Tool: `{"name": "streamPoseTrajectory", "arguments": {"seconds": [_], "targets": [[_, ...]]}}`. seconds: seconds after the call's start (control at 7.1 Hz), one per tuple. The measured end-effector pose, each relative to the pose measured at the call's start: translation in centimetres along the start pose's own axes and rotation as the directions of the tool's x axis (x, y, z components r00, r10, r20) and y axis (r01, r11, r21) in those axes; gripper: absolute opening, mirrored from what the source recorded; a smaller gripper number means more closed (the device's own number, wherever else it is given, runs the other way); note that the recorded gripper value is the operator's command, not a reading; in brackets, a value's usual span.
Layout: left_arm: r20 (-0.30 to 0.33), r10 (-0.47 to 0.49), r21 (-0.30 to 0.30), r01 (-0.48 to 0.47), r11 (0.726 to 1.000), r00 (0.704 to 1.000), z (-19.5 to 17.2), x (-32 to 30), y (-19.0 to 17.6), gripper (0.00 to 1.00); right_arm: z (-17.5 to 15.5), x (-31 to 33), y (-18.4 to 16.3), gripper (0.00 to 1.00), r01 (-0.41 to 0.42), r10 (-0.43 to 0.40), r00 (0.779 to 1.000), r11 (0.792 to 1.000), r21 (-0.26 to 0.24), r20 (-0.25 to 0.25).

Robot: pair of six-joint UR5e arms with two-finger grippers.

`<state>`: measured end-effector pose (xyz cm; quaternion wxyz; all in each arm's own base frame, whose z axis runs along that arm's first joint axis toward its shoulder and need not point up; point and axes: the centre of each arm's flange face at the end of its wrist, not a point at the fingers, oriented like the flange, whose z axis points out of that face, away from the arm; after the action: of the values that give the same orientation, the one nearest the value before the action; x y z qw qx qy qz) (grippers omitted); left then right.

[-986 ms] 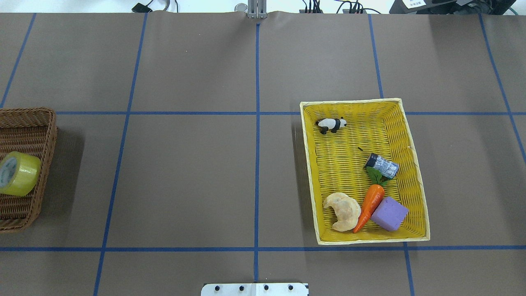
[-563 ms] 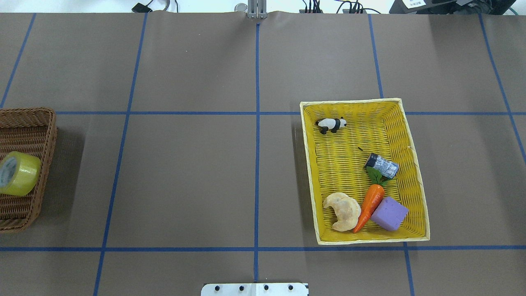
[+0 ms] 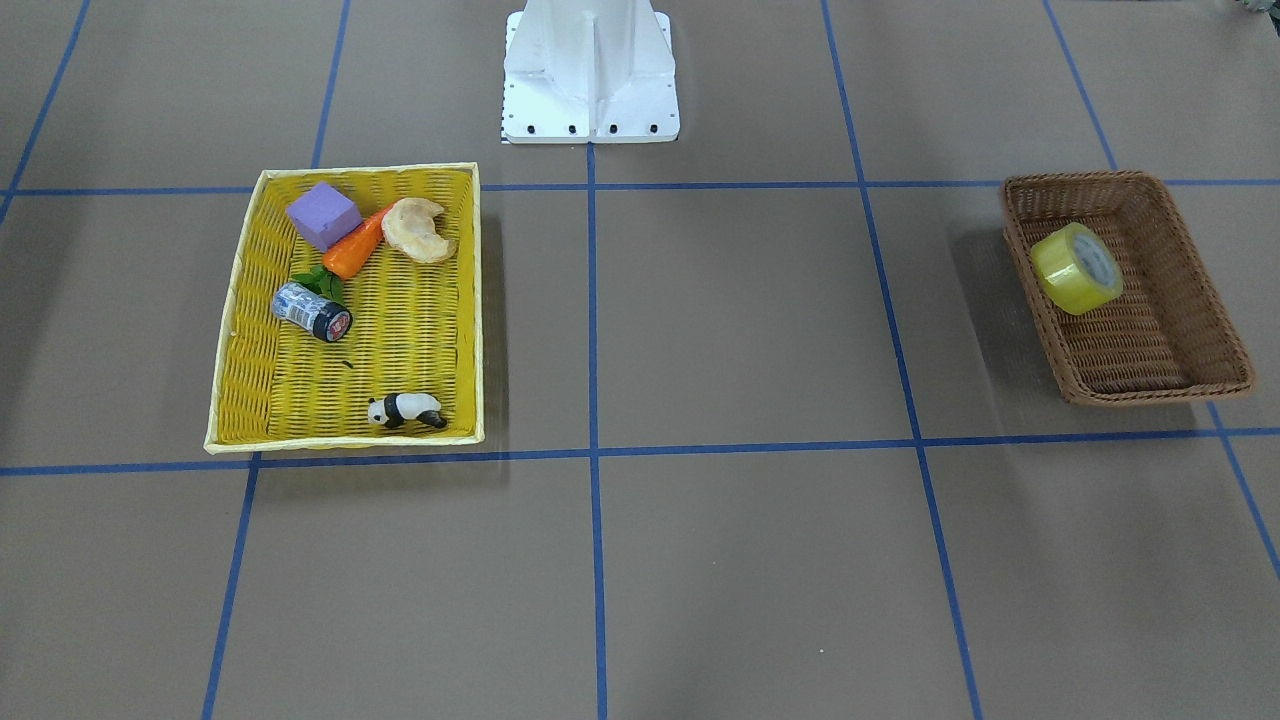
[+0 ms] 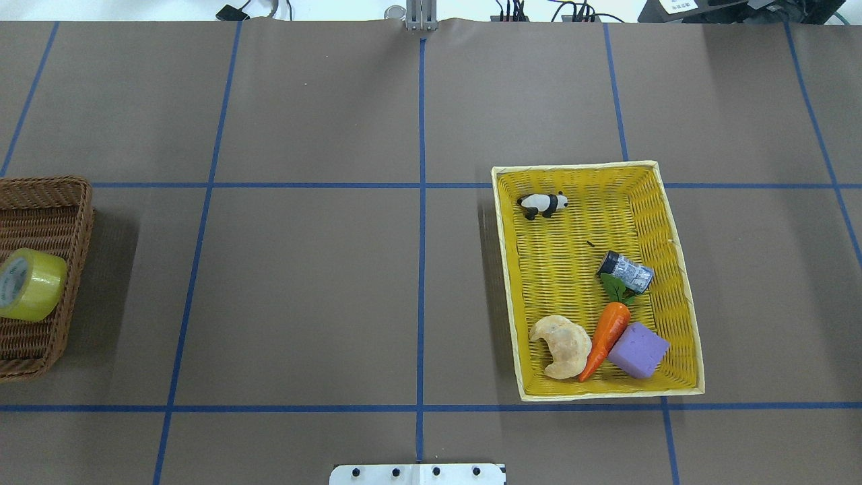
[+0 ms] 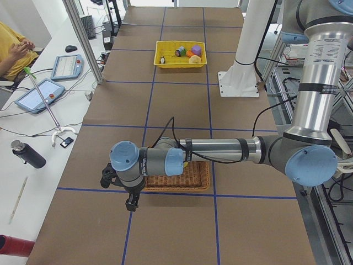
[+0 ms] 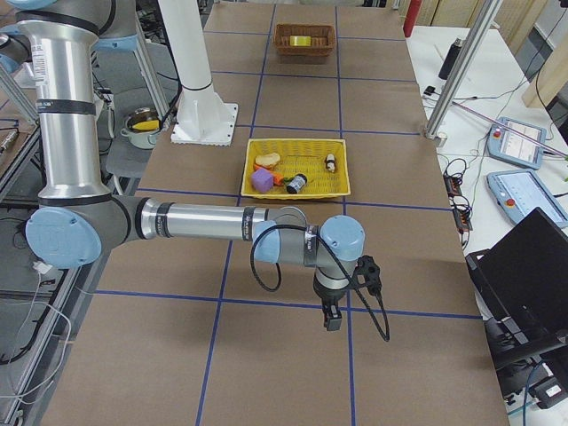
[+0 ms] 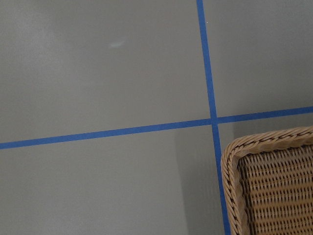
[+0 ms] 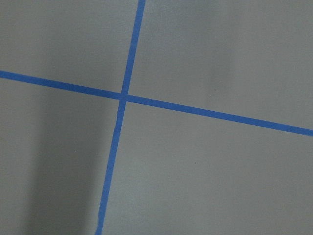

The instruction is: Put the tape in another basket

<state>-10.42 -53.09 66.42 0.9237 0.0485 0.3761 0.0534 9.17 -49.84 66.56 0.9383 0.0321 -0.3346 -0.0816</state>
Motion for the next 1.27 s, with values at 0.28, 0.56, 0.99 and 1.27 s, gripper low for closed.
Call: {"name": "streamPoseTrajectory", "arguments": {"seconds": [0.28,0.56,0.99,1.27], "targets": [[0.008,0.027,0.023,-0.027,0.999,1.000,-0.62,0.53,-0.30,0.99,0.29,0.16,0.42,1.00,-0.006,0.006,1.000,1.000,-0.005,0.002],[0.010,0.039,0.035,-0.039,0.999,0.999,-0.90,0.79,-0.45,0.99,0.42,0.26,0.61,1.00,-0.010,0.010,1.000,1.000,-0.007,0.005],[0.011,0.040,0.035,-0.040,0.999,0.999,-0.80,0.72,-0.24,0.99,0.53,0.32,0.73,1.00,-0.013,0.013,1.000,1.000,-0.009,0.007],[0.011,0.039,0.034,-0.040,0.999,0.999,-0.68,0.70,-0.13,0.99,0.61,0.36,0.81,1.00,-0.015,0.015,1.000,1.000,-0.010,0.009]]}}
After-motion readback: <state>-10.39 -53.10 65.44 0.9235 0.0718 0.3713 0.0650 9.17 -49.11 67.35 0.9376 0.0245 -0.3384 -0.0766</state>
